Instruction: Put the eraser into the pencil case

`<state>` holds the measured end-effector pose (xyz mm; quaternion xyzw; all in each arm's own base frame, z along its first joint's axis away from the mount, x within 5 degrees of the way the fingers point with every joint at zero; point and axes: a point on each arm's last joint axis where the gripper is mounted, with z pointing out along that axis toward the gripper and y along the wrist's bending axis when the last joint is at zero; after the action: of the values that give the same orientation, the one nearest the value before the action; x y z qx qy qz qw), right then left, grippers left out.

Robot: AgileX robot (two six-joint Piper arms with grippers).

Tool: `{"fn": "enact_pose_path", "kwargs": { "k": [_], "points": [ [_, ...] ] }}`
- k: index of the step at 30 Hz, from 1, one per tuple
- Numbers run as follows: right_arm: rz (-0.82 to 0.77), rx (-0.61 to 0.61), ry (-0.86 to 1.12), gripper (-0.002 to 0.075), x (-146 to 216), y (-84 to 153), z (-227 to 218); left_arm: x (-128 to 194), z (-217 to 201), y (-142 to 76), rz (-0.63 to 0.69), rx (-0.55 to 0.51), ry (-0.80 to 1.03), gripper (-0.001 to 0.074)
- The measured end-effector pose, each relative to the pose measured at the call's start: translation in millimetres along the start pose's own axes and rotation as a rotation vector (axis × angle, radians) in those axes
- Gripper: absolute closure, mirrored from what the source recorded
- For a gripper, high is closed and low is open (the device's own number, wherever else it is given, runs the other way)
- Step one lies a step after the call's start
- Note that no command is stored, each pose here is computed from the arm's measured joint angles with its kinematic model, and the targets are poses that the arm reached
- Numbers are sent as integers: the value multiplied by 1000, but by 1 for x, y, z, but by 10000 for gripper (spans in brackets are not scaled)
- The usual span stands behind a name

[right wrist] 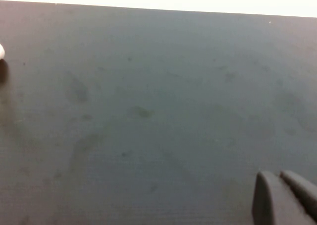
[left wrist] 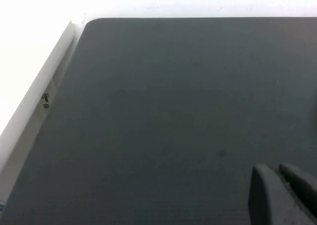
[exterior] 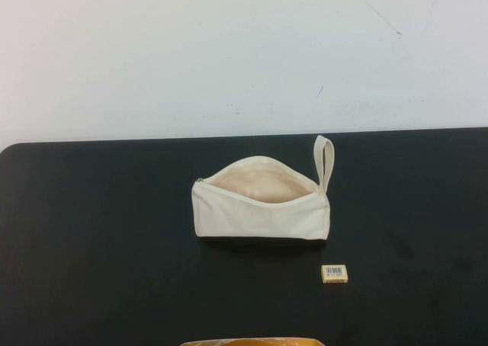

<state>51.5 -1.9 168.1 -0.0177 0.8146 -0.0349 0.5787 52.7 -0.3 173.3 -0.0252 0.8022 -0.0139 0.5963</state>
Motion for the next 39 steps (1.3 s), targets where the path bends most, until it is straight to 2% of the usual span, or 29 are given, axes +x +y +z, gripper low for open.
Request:
{"fn": "enact_pose_path", "kwargs": {
  "k": [14, 21, 28, 31, 36, 38, 39],
  "points": [
    [-2, 1, 0, 727, 0, 0, 0, 0, 0, 0, 0, 0, 0, 736],
    [-76, 33, 3, 727, 0, -3, 0, 0, 0, 0, 0, 0, 0, 736],
    [-68, 32, 4, 727, 0, -3, 0, 0, 0, 0, 0, 0, 0, 736],
    [123, -34, -12, 727, -1, 3, 0, 0, 0, 0, 0, 0, 0, 736],
    [795, -257, -22, 727, -11, 20, -3, 0, 0, 0, 0, 0, 0, 737],
    [900, -297, -30, 727, -14, 22, -4, 0, 0, 0, 0, 0, 0, 737],
    [904, -301, -41, 727, -15, 22, -4, 0, 0, 0, 0, 0, 0, 737]
  ]
}}
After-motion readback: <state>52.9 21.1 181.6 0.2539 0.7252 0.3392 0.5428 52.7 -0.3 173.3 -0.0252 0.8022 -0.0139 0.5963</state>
